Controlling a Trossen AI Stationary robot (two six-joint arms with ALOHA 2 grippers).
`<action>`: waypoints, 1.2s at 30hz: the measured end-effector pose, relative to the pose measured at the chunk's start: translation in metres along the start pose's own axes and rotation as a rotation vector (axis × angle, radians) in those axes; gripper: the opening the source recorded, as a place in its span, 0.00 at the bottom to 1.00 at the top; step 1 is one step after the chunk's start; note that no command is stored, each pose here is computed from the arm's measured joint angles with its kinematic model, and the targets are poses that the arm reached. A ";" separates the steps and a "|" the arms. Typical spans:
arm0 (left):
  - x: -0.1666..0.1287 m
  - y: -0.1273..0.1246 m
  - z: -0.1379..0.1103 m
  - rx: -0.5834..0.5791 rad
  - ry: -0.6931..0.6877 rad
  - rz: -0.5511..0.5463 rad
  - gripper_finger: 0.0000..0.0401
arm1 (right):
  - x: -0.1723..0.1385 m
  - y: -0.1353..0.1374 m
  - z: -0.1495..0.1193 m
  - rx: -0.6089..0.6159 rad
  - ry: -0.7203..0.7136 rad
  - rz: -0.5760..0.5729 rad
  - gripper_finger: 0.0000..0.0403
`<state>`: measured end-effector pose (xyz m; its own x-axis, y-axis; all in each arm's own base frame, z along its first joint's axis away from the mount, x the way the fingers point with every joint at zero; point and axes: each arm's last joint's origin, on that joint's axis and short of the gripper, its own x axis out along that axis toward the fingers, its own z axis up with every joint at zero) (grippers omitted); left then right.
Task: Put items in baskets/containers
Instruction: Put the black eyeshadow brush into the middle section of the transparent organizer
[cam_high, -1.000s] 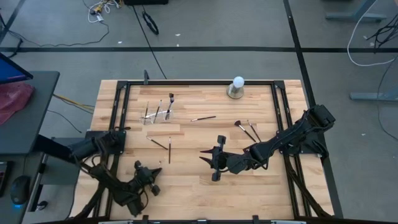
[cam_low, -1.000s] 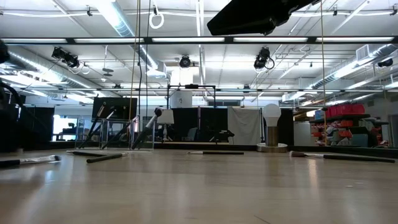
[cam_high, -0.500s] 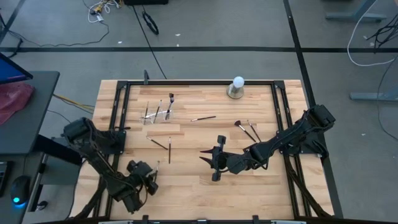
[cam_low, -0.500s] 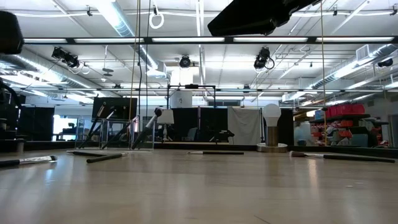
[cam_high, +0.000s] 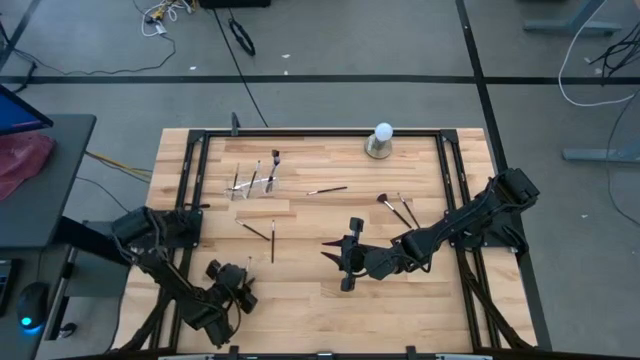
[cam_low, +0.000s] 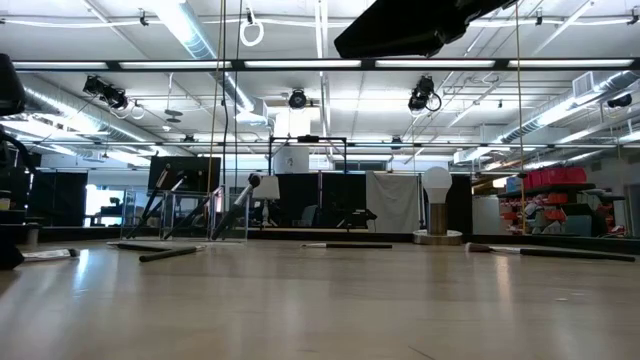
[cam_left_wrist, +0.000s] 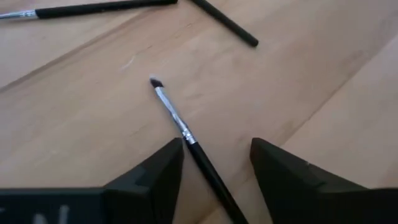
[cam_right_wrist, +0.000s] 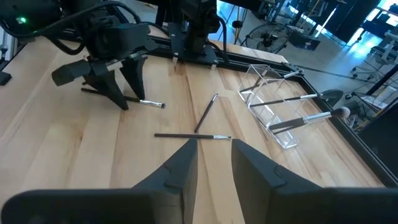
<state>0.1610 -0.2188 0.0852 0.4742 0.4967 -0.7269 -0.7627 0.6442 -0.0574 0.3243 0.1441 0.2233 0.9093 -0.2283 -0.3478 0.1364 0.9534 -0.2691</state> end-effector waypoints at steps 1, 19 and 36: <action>-0.001 0.001 -0.002 0.000 -0.002 -0.004 0.46 | 0.000 0.000 0.000 0.000 0.000 0.000 0.25; -0.012 0.026 -0.026 -0.098 -0.071 -0.121 0.04 | 0.000 0.001 0.000 -0.001 0.001 0.045 0.25; -0.022 0.008 0.021 -0.035 -0.206 -0.214 0.03 | 0.010 0.002 -0.006 0.047 0.025 0.168 0.25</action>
<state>0.1542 -0.2125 0.1151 0.7028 0.4614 -0.5415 -0.6483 0.7287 -0.2206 0.3312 0.1427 0.2139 0.9108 -0.0696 -0.4070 0.0025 0.9866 -0.1632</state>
